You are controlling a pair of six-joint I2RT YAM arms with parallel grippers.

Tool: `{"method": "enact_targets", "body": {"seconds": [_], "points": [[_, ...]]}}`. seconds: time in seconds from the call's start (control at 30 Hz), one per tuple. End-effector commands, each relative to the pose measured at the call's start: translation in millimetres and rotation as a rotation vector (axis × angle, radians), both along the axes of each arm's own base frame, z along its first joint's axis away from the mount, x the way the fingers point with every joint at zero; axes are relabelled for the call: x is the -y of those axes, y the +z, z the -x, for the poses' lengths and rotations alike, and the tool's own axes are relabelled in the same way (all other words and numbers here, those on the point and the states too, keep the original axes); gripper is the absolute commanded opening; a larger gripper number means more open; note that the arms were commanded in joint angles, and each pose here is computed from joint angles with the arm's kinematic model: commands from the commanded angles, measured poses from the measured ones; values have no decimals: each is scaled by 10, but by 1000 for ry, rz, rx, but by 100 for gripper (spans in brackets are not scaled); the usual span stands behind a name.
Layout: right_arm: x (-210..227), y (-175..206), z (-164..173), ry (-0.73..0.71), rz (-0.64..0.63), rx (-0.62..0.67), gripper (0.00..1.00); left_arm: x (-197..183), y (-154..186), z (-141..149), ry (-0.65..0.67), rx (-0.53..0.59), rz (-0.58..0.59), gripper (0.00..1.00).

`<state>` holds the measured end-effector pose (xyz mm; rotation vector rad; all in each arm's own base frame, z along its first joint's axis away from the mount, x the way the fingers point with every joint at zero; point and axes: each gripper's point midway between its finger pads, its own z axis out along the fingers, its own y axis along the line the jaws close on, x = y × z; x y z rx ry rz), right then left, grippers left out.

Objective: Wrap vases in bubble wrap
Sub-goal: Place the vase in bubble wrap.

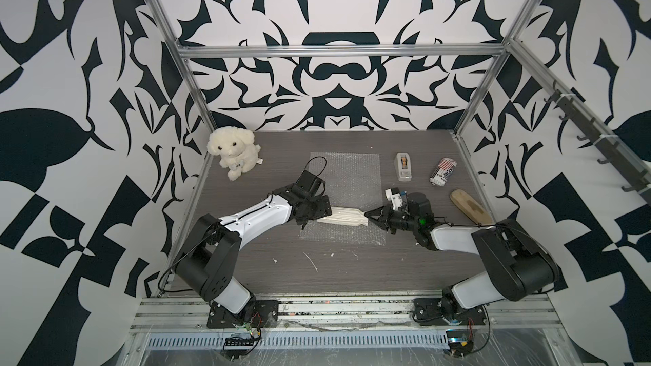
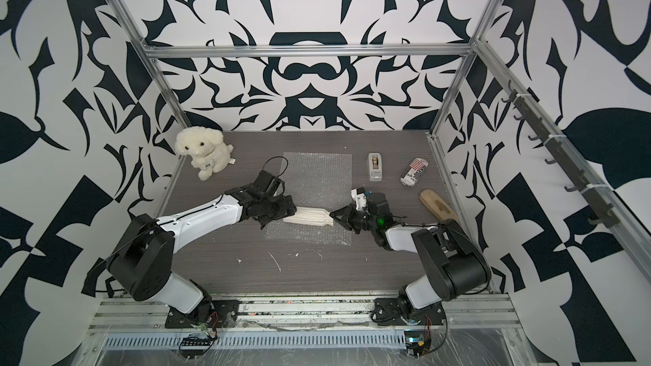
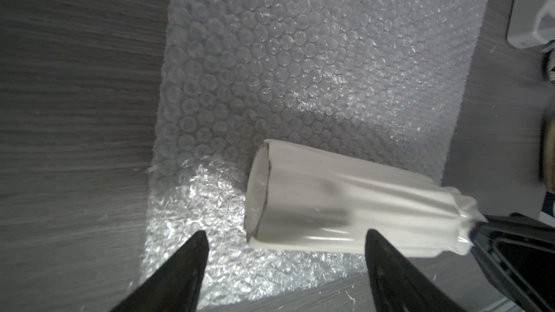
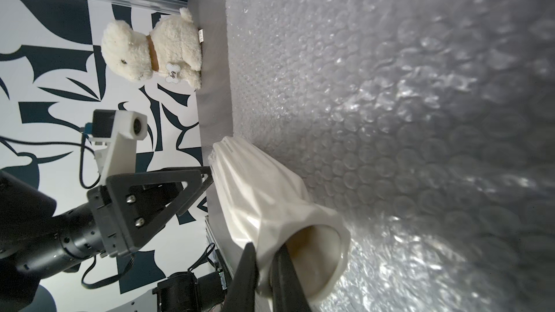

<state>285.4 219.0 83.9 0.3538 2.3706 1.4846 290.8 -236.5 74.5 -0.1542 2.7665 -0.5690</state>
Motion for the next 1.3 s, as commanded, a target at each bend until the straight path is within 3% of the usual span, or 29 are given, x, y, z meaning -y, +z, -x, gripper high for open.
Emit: {"method": "enact_targets", "body": {"seconds": [0.0, 0.23, 0.5, 0.67, 0.77, 0.8, 0.83, 0.87, 0.9, 0.97, 1.1, 1.17, 1.23, 1.27], "points": [[55, 30, -24, 0, 68, 27, 9, 10, 18, -50, -42, 22, -23, 84], [90, -153, -17, 13, 130, 0, 11, 50, -49, -27, -49, 7, -1, 84], [136, -246, -101, 29, 226, 8, 20, 5, -196, 41, -56, -28, -32, 84], [283, -118, -68, 58, 373, 45, 40, -37, -280, 80, -54, -49, -53, 84], [420, 146, -51, 69, 483, 116, 57, -48, -310, 89, -53, -58, -60, 84], [470, 218, -35, 72, 521, 134, 57, -43, -305, 84, -53, -56, -59, 84], [528, 315, -24, 72, 572, 170, 62, -47, -312, 86, -53, -59, -61, 84], [573, 404, 4, 81, 629, 209, 87, -54, -328, 97, -53, -64, -66, 84], [588, 475, 38, 93, 676, 245, 88, -58, -331, 101, -53, -66, -67, 84], [486, 616, 155, 182, 772, 377, 87, -64, -337, 108, -53, -67, -69, 84], [4, 757, 523, 503, 947, 768, 76, -78, -340, 116, -51, -68, -72, 84], [-151, 723, 657, 644, 1027, 947, 74, -78, -348, 119, -49, -70, -71, 84], [-272, 573, 812, 808, 1060, 1096, 63, -67, -354, 114, -47, -70, -66, 84], [-300, 494, 851, 853, 1077, 1145, 63, -65, -364, 113, -47, -73, -68, 84]]}}
